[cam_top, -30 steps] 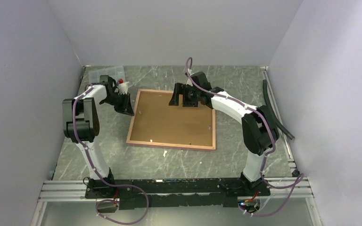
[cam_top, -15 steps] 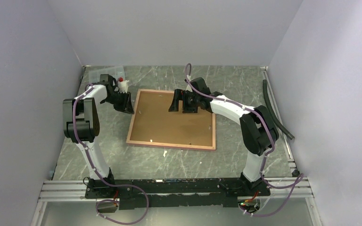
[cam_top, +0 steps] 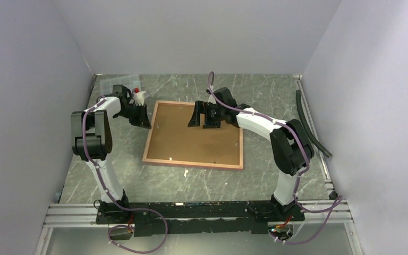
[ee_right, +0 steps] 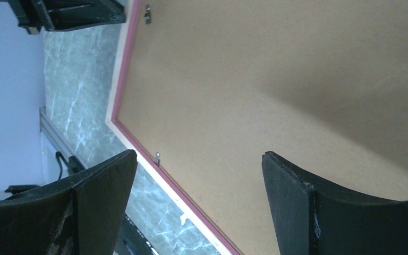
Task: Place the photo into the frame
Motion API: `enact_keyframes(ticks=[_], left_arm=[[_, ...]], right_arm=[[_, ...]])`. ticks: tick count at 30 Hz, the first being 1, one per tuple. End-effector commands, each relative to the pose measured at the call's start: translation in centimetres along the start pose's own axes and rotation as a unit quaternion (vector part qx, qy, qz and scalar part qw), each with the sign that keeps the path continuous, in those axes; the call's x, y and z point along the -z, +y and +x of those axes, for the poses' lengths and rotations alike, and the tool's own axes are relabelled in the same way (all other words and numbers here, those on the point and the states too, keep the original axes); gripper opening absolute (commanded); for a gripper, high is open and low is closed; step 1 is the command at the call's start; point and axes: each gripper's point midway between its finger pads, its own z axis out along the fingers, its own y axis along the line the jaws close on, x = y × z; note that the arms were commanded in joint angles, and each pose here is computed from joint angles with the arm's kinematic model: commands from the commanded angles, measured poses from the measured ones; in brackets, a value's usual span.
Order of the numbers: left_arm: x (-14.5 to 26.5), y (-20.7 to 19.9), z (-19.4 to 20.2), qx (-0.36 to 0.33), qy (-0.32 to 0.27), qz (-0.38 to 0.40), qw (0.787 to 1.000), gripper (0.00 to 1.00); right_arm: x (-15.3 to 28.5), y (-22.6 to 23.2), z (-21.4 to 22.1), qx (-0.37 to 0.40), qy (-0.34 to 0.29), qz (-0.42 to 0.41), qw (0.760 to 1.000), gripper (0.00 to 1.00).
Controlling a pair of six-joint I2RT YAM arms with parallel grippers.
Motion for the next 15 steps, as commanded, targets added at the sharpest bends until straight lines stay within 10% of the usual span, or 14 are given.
enact_keyframes(ticks=[1,15], left_arm=[[-1.2,-3.0,3.1,-0.003,0.039,0.045,0.998,0.12],[-1.8,-6.7,7.2,-0.005,0.084,0.110,0.990,0.09]], right_arm=[[0.2,3.5,-1.8,0.038,-0.012,-0.067,0.997,0.91],[-3.5,5.5,2.1,0.081,0.053,-0.119,0.988,0.89]])
